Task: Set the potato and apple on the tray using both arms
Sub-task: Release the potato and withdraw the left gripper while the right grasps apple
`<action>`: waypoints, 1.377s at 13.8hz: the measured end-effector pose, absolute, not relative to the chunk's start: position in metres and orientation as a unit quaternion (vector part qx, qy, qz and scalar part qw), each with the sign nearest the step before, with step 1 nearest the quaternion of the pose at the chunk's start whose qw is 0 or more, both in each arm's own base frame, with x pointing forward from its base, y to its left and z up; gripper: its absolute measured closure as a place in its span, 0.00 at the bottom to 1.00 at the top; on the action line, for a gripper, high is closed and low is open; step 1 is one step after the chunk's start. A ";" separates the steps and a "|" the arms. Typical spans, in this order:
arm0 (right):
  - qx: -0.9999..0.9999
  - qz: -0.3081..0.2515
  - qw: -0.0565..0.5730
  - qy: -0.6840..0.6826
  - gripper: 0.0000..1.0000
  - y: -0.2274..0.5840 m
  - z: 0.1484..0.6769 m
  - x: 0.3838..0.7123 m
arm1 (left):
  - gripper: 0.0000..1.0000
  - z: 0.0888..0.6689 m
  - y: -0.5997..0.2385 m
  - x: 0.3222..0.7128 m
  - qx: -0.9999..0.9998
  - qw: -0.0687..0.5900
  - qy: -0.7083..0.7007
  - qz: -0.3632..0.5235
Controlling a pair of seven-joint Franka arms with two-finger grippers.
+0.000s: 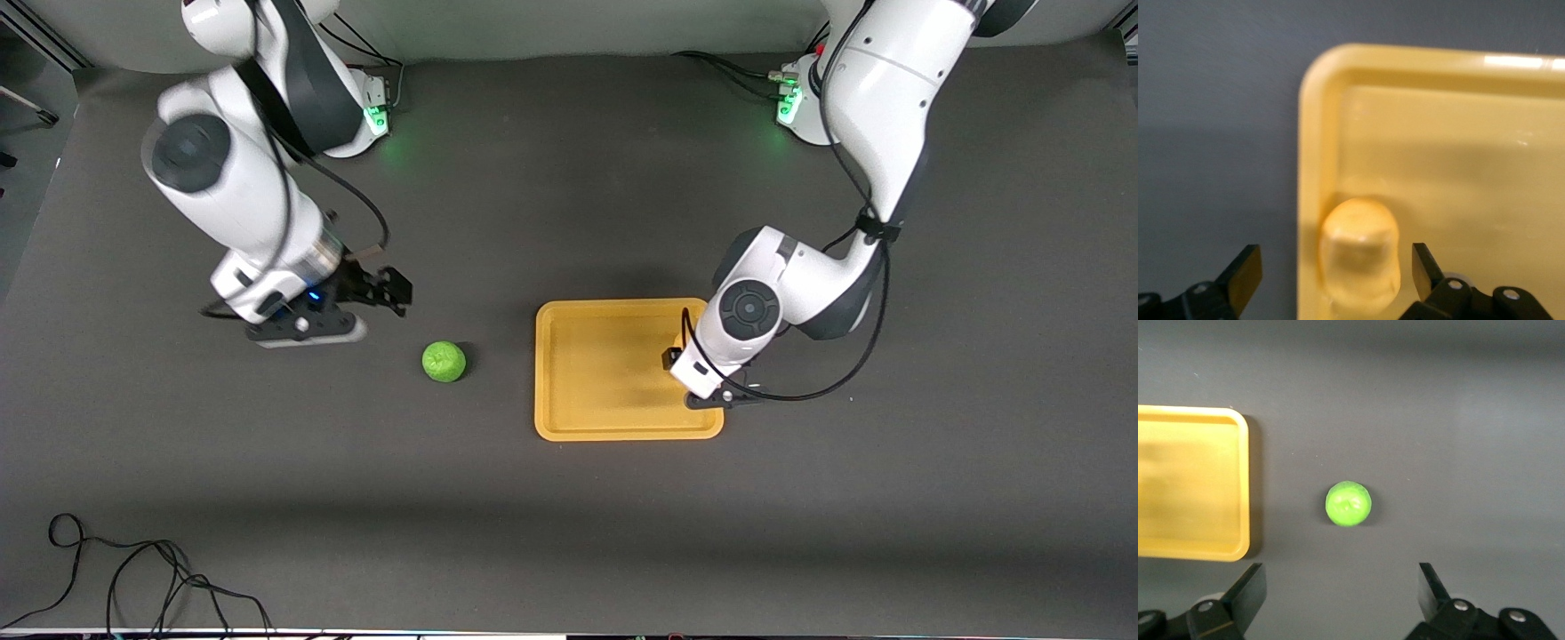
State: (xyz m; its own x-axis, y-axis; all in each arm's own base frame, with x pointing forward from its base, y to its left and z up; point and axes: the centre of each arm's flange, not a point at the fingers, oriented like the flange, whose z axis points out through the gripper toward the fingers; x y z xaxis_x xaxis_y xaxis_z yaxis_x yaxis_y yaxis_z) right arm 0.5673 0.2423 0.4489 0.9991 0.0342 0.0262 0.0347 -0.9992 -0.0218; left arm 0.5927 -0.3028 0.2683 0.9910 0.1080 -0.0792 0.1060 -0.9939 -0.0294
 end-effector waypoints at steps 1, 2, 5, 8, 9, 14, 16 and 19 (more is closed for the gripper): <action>-1.000 -0.013 0.010 -0.019 0.00 0.245 0.418 0.565 | 0.00 0.298 -0.292 0.598 -0.997 0.015 -0.061 0.033; -1.000 -0.013 0.010 -0.022 0.00 0.246 0.388 0.562 | 0.00 0.334 -0.279 0.603 -0.997 0.015 -0.069 0.019; -0.999 -0.007 0.006 -0.032 0.00 0.255 0.320 0.549 | 0.00 0.437 -0.230 0.601 -0.998 0.021 -0.055 -0.016; -0.999 -0.007 0.003 -0.042 0.00 0.266 0.271 0.546 | 0.00 0.501 -0.170 0.592 -0.999 0.036 0.003 -0.022; -0.999 -0.009 0.004 -0.042 0.00 0.267 0.257 0.546 | 0.00 0.515 -0.147 0.590 -0.999 0.037 0.020 -0.020; -0.999 -0.017 0.004 -0.040 0.00 0.263 0.213 0.547 | 0.00 0.551 -0.069 0.578 -0.998 0.035 0.059 -0.001; -0.999 -0.008 -0.001 -0.037 0.00 0.259 0.198 0.545 | 0.00 0.557 -0.043 0.574 -0.997 0.019 0.073 0.001; -0.999 0.000 -0.006 -0.036 0.07 0.255 0.186 0.543 | 0.00 0.544 -0.018 0.571 -0.997 0.001 0.073 -0.003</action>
State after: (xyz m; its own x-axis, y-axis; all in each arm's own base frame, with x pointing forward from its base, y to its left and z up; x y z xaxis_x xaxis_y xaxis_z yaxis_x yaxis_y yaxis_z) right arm 0.5428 0.2555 0.1860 0.9974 0.0715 0.0003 0.0715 -0.9974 0.0115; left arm 0.5714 -0.0180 0.5444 0.9893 -0.1455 0.0066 -0.1455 -0.9894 -0.0020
